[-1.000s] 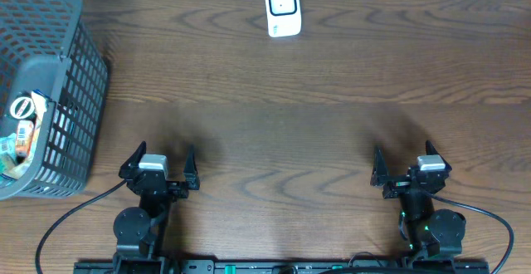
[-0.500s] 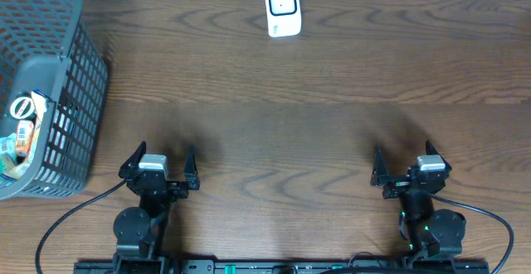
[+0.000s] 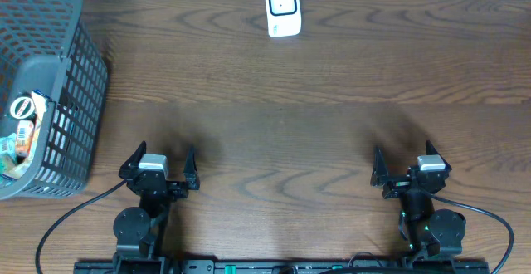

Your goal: Scan the item barcode

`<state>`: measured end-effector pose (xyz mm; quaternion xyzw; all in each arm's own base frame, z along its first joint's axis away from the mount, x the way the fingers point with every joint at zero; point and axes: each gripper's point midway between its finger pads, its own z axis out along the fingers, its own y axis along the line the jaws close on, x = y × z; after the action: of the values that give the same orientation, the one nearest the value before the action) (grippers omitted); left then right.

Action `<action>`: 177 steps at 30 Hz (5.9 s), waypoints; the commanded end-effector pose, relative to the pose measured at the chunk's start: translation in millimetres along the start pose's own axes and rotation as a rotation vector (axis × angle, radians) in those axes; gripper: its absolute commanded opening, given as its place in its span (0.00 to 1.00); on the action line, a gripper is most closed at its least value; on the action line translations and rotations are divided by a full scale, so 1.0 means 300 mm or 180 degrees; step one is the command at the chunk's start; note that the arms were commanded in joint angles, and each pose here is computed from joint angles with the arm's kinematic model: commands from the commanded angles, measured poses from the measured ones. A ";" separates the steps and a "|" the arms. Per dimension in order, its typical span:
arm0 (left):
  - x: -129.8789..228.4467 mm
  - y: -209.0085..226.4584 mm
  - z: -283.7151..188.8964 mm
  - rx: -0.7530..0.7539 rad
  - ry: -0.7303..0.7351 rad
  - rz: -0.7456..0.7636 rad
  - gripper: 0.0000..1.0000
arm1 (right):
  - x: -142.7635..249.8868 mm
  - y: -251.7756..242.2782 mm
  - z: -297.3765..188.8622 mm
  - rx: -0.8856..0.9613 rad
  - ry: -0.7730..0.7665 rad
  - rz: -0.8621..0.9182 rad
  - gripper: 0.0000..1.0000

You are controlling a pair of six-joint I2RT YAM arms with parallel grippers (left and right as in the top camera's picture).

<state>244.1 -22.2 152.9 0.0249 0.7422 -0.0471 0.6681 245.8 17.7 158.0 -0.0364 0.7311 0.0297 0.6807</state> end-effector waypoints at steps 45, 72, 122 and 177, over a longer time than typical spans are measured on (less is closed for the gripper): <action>-0.574 -0.169 -0.204 0.1257 -0.1684 -0.1089 0.98 | 0.002 -0.007 -0.001 0.0034 0.0000 -0.0014 0.99; -0.698 -0.203 0.022 0.0891 0.0992 -0.0820 0.98 | 0.002 -0.007 -0.001 0.0034 0.0000 -0.0014 0.99; -0.719 0.970 0.128 -0.3021 0.1923 -0.1670 0.98 | 0.002 -0.007 -0.001 0.0034 0.0000 -0.0014 0.99; 0.240 0.955 0.064 -0.1949 0.4467 -0.1202 0.90 | 0.002 -0.007 -0.001 0.0034 0.0000 -0.0014 0.99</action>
<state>289.3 263.1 84.0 -0.2680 0.9596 0.0833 0.0186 245.8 17.6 157.8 -0.0363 0.7312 0.0295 0.6805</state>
